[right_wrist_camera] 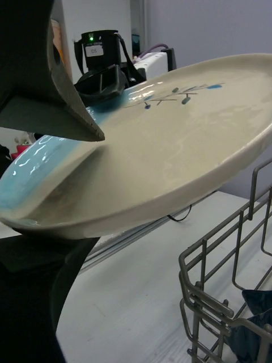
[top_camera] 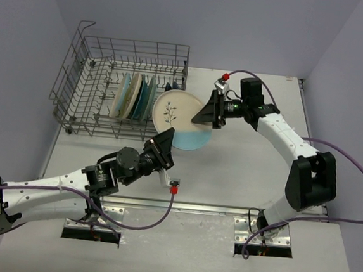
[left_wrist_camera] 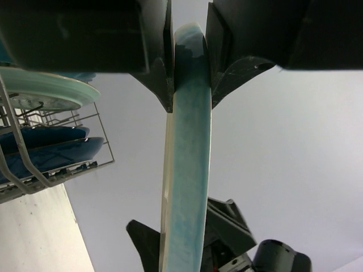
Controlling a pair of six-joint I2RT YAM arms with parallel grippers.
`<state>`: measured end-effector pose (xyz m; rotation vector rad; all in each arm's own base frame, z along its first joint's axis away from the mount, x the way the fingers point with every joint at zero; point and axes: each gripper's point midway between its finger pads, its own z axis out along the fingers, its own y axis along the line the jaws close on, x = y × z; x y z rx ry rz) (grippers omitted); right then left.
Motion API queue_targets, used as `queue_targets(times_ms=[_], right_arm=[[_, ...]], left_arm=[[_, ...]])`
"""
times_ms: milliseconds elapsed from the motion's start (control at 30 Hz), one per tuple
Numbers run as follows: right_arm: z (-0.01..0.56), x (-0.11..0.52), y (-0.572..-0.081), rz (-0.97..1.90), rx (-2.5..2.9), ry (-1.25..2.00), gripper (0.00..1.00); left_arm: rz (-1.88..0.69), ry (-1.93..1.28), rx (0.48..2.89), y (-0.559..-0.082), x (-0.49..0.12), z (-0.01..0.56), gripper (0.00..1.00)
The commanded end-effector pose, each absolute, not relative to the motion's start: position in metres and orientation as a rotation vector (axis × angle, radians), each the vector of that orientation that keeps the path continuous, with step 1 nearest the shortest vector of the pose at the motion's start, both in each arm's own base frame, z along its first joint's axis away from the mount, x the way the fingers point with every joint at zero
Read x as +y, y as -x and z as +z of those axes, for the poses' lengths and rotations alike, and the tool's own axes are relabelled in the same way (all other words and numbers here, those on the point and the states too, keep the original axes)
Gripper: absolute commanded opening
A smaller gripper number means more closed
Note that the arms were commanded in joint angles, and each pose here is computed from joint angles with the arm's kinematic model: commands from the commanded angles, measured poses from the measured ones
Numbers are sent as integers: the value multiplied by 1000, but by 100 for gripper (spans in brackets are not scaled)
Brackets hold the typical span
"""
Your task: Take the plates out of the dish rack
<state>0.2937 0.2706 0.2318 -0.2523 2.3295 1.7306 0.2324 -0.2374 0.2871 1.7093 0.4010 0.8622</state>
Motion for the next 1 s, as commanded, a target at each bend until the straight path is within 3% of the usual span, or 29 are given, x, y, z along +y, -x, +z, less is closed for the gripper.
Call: queue_targets(times_ms=[0,100,167,200,233,267,333,533,767,967], right_arm=[[264,283,-291,1841,2163,407,34],[266,282,-285,1892,2139,412,1],[263,278,-285,1896,2148,383,0],[262,275,-285,1895,2152,363,0],[262,269,-289,1892,2148,332,0],[261,259,-293,1883,2139,286,0],[258,239,-302,1857,2119,197,0],[252,162,-333,1784,2043,-158,0],[232,92,-365,1620,1945,-482,0],[200,48,-405,1349,1891,-610,0]], left_arm=[[919,-1385,414,-227,-225,378,0],[924,-1384,457,-230,-219,370,0],[933,-1393,476,-231,-215,365,19],[934,-1395,480,-231,-214,364,23],[935,-1404,484,-231,-213,361,34],[937,-1409,496,-231,-210,358,50],[942,-1403,525,-232,-203,355,65],[906,-1320,683,-238,-186,370,82],[756,-980,1063,-256,-148,435,90],[666,-807,1328,-278,-116,449,97]])
